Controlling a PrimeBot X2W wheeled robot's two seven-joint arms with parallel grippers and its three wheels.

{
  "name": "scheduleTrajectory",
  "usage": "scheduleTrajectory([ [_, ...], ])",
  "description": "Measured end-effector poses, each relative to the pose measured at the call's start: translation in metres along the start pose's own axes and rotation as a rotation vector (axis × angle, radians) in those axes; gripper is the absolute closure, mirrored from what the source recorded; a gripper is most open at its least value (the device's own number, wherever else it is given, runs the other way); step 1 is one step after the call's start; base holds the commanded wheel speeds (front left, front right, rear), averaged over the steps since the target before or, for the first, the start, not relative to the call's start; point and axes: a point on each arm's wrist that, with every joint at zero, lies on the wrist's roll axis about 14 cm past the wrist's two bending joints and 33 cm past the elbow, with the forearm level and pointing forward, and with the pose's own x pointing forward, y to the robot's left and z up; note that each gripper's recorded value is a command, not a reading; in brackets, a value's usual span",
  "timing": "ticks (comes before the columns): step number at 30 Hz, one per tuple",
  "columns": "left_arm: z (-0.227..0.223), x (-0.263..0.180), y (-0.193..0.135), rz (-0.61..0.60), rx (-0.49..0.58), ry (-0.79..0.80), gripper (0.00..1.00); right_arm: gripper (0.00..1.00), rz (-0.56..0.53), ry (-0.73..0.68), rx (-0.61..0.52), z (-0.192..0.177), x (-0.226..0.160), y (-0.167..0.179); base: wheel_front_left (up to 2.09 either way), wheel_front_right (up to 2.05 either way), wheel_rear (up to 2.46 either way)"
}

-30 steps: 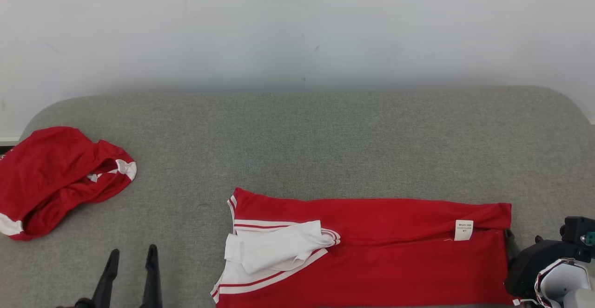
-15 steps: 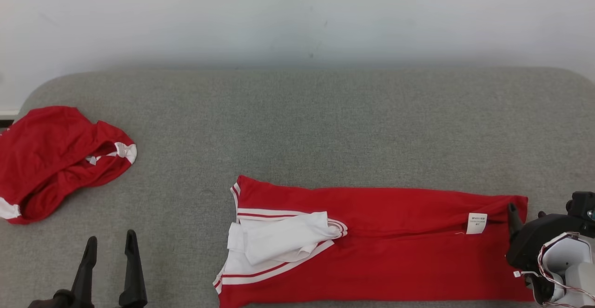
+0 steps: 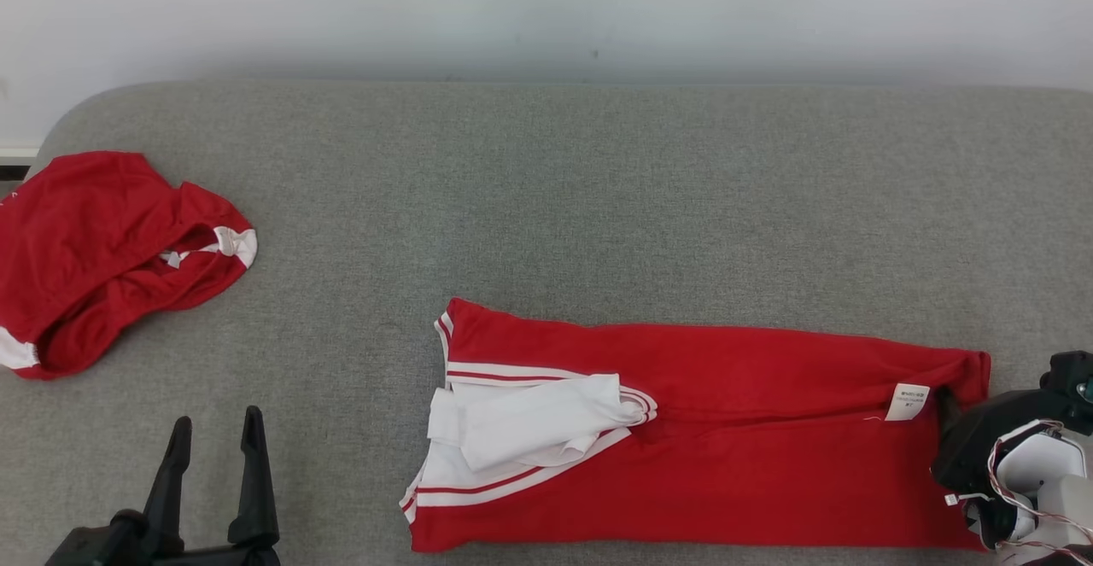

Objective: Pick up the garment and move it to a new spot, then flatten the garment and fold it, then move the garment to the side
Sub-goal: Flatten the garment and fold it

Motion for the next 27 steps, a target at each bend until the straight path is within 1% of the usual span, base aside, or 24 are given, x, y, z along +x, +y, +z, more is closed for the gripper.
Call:
scheduleTrajectory([
  [6, -0.001, 0.003, -0.001, -0.003, 0.004, 0.002, 0.0, 0.0, 0.0, 0.053, -0.01, -0.007, 0.004, 0.003, 0.0, 0.0, 0.0],
  [7, -0.001, 0.003, -0.002, -0.008, 0.004, 0.002, 0.0, 0.28, -0.002, 0.064, -0.011, -0.008, 0.004, 0.002, 0.0, 0.0, 0.0],
  [9, -0.001, 0.003, -0.003, -0.012, 0.004, 0.002, 0.0, 0.96, -0.001, 0.078, -0.018, -0.008, 0.004, 0.003, 0.0, 0.0, 0.0],
  [10, -0.001, 0.003, -0.004, -0.014, 0.003, 0.002, 0.0, 1.0, 0.001, 0.077, -0.022, -0.008, 0.004, 0.003, 0.0, 0.0, 0.0],
  [15, -0.001, 0.004, -0.006, -0.021, 0.001, 0.002, 0.0, 1.0, -0.002, 0.035, -0.031, 0.0, 0.002, 0.002, 0.0, 0.0, 0.0],
  [18, -0.002, 0.005, -0.009, -0.028, -0.001, 0.002, 0.0, 1.0, -0.023, -0.007, -0.034, 0.011, -0.001, -0.007, 0.0, 0.0, 0.0],
  [21, -0.002, 0.006, -0.013, -0.036, -0.002, 0.001, 0.0, 1.0, -0.057, -0.054, -0.03, 0.029, -0.005, -0.022, 0.0, 0.0, 0.0],
  [27, -0.002, 0.008, -0.021, -0.054, -0.006, 0.0, 0.0, 1.0, -0.132, -0.158, -0.068, 0.073, -0.017, -0.052, 0.0, 0.0, 0.0],
])
